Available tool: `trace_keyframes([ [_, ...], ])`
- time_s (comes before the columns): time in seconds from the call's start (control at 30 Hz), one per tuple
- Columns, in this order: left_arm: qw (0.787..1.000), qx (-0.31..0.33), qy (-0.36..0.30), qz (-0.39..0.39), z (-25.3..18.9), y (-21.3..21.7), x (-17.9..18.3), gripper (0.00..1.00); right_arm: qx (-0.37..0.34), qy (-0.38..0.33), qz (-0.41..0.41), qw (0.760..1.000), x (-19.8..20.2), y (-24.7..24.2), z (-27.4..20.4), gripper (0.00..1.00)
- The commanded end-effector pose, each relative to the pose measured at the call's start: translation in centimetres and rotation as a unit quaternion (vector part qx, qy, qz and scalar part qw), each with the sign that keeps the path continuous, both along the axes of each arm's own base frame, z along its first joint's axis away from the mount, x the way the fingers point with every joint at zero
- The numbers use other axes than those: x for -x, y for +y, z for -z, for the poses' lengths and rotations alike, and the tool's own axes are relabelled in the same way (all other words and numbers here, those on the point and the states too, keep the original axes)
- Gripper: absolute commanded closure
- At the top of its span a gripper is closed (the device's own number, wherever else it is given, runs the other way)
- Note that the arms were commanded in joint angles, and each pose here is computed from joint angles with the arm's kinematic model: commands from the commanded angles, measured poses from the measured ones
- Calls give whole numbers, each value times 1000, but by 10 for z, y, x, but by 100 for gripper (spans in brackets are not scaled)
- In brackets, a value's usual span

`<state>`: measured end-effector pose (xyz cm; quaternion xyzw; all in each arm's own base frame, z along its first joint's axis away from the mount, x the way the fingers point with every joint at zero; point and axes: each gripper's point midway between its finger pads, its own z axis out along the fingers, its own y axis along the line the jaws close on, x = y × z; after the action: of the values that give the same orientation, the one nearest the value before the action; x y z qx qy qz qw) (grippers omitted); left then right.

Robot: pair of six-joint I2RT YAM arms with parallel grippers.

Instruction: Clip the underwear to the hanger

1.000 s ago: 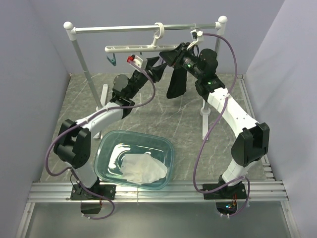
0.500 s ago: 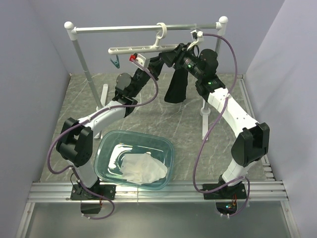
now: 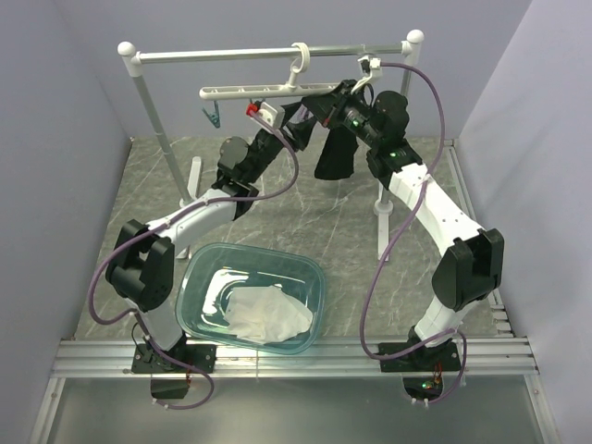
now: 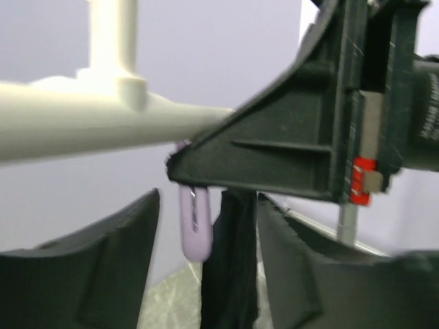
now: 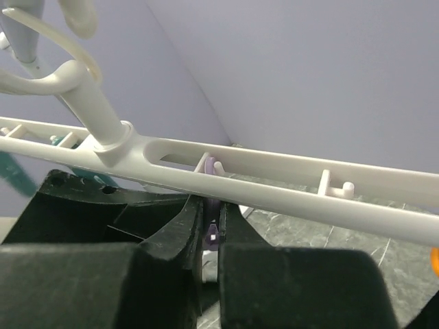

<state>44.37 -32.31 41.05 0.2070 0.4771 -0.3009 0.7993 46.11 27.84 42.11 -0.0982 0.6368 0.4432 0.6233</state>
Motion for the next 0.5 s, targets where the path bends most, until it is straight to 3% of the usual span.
trace_keyframes([
  [0.0, 1000, 4, -11, 9, -16, 1, 18, 34, -21, -47, 4, 999, 4, -10, -36, 100],
  [0.03, 1000, 3, -7, 8, -12, 4, 20, 27, -22, -47, 1, 999, 4, -9, -36, 100],
  [0.13, 1000, -3, 5, 12, -2, 16, 38, 20, -27, -49, -3, 998, 7, -10, -41, 100],
  [0.47, 992, -38, 91, 78, 83, 26, 61, 25, -42, -46, -30, 998, 15, -10, -52, 100],
])
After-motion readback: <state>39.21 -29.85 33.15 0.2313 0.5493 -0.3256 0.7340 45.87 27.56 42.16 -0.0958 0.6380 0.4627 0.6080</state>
